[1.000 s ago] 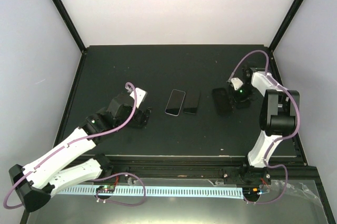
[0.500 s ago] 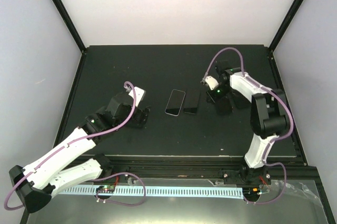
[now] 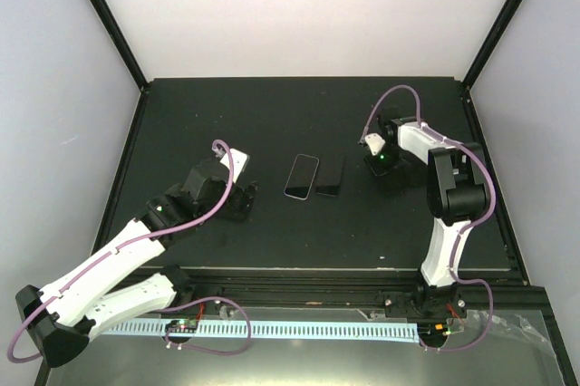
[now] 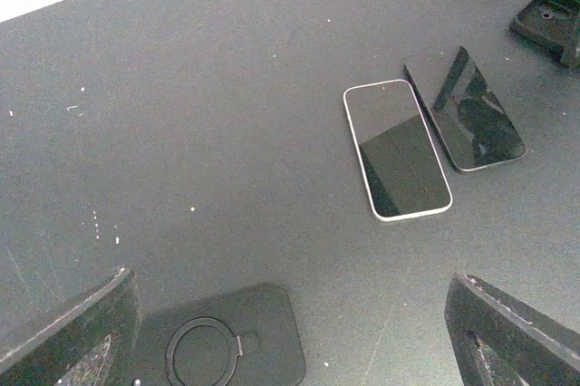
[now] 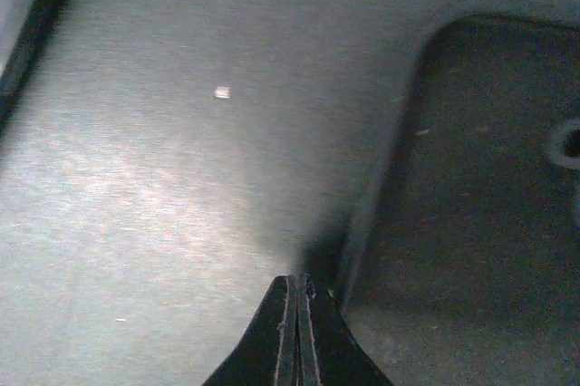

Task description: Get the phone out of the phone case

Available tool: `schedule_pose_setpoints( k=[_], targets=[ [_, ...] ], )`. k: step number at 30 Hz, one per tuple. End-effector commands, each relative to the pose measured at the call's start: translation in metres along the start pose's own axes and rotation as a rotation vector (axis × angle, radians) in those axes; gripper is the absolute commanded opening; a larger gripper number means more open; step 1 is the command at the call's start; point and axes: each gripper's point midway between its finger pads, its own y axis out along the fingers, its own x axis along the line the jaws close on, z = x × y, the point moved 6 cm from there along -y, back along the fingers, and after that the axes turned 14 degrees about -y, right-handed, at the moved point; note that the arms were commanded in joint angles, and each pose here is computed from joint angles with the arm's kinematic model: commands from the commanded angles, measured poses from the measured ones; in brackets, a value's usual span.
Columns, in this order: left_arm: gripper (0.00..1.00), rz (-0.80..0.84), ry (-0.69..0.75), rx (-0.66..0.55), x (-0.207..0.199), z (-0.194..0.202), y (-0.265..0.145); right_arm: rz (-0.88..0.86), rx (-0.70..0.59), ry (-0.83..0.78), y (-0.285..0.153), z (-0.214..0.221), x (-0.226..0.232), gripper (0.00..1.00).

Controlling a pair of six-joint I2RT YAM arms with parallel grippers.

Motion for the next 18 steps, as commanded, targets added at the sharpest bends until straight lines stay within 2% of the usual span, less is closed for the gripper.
schedule_pose_setpoints(
  k=[1,5,9,12,15,17,18],
  targets=[
    [0.93,-0.006,-0.012,-0.052,0.002,-0.012,-0.007,0.111,-0.017,0.059,-0.017,0.001,-0.026,0.01],
    [0.93,-0.017,-0.018,-0.058,0.004,-0.012,-0.007,0.072,-0.053,0.052,-0.022,0.000,-0.023,0.01],
    [0.93,-0.033,-0.027,-0.061,0.006,-0.012,-0.005,-0.055,-0.169,0.016,-0.047,-0.006,0.001,0.01],
    [0.96,-0.077,-0.064,-0.067,0.013,-0.012,-0.003,-0.130,-0.282,-0.022,-0.082,-0.008,0.023,0.01],
    [0.99,-0.166,-0.140,-0.074,0.027,-0.012,0.000,-0.125,-0.396,-0.062,-0.125,-0.006,0.040,0.02],
    [0.99,-0.214,-0.209,-0.062,0.035,-0.010,0.003,-0.074,-0.476,-0.090,-0.153,-0.002,0.049,0.06],
    [0.99,-0.226,-0.244,-0.045,0.038,-0.009,0.006,-0.047,-0.513,-0.096,-0.162,0.004,0.054,0.12]
  ],
)
